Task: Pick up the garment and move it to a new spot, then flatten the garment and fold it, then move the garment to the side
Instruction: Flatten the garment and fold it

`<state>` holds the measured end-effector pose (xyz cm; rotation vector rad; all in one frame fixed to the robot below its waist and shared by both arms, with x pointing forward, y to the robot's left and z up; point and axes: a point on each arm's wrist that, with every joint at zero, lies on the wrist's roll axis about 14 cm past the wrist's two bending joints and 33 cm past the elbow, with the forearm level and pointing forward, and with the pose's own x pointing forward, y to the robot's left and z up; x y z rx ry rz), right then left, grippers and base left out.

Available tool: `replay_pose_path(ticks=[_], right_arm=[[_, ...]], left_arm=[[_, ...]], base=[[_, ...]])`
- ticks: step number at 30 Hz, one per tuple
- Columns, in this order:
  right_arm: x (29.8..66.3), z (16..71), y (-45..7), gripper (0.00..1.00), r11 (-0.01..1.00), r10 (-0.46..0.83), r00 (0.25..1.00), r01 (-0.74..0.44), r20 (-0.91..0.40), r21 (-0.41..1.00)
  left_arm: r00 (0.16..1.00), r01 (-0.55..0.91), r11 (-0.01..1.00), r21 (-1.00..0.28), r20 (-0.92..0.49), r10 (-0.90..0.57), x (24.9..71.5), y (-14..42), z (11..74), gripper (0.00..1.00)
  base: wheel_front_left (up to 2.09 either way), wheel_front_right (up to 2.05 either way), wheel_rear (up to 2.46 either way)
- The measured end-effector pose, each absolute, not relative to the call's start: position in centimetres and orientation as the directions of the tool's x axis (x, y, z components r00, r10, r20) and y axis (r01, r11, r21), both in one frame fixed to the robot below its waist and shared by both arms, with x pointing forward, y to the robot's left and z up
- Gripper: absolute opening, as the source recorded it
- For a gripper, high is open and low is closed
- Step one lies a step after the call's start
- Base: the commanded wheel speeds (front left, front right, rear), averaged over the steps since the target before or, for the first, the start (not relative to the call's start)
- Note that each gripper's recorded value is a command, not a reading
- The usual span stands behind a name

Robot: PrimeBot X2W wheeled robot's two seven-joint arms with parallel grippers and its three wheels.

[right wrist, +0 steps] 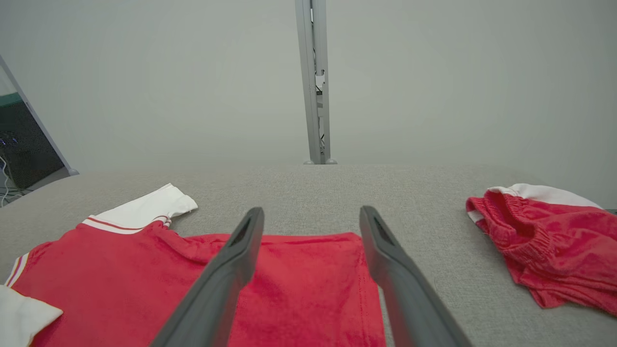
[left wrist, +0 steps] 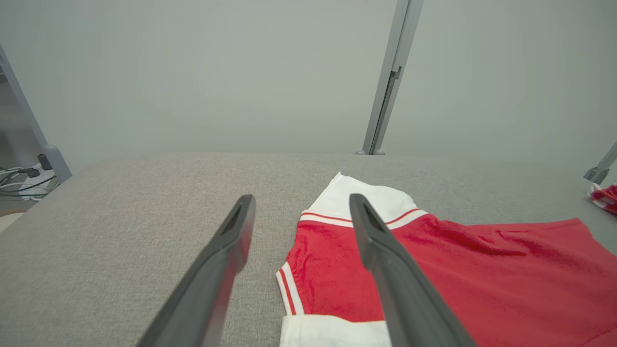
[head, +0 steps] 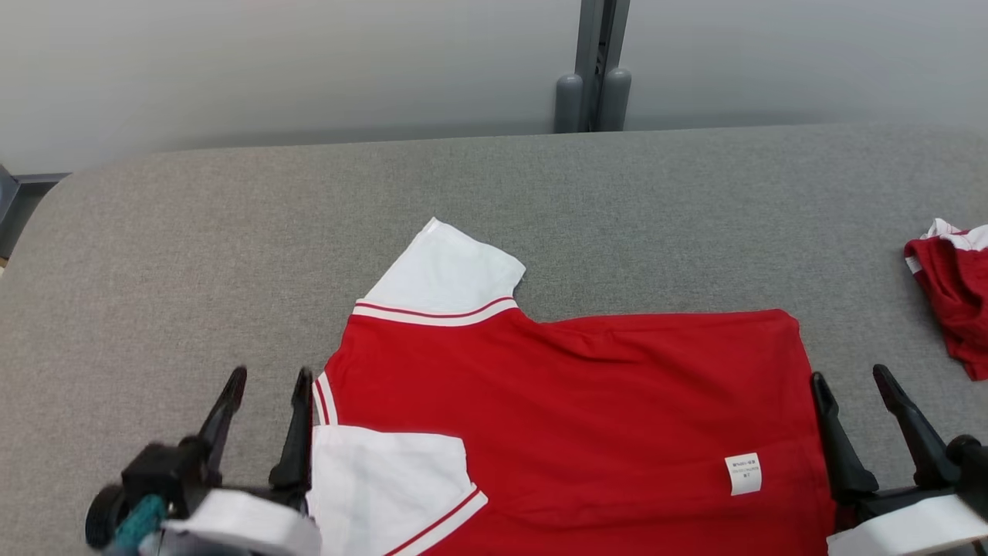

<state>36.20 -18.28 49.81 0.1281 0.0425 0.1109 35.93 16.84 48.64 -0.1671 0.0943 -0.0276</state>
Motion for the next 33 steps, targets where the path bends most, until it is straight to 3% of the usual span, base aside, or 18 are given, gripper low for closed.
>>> replay_pose_path(ticks=[7,15,24,33], right_arm=[[39.0,49.9,-18.0,1.00,0.984,0.120,0.993,-0.115,-0.023,0.132],[41.0,47.9,-18.1,1.00,0.984,0.102,0.993,-0.092,-0.061,0.150],[42.0,46.5,-18.7,1.00,0.986,0.073,0.993,-0.059,-0.088,0.154],[42.6,45.7,-20.3,1.00,0.985,0.016,0.996,-0.001,-0.086,0.173]], left_arm=[[0.967,0.247,0.960,-0.131,-0.023,-0.253,44.0,12.8,52.5,1.00],[0.890,0.395,0.905,-0.156,-0.180,-0.419,51.0,7.6,49.0,1.00],[0.800,0.436,0.888,-0.145,-0.389,-0.457,55.4,4.9,42.7,1.00],[0.705,0.399,0.901,-0.171,-0.571,-0.420,55.9,4.7,35.7,1.00]], base=[[0.00,0.00,0.00],[0.00,0.00,0.00],[0.00,0.00,0.00],[0.00,0.00,0.00]])
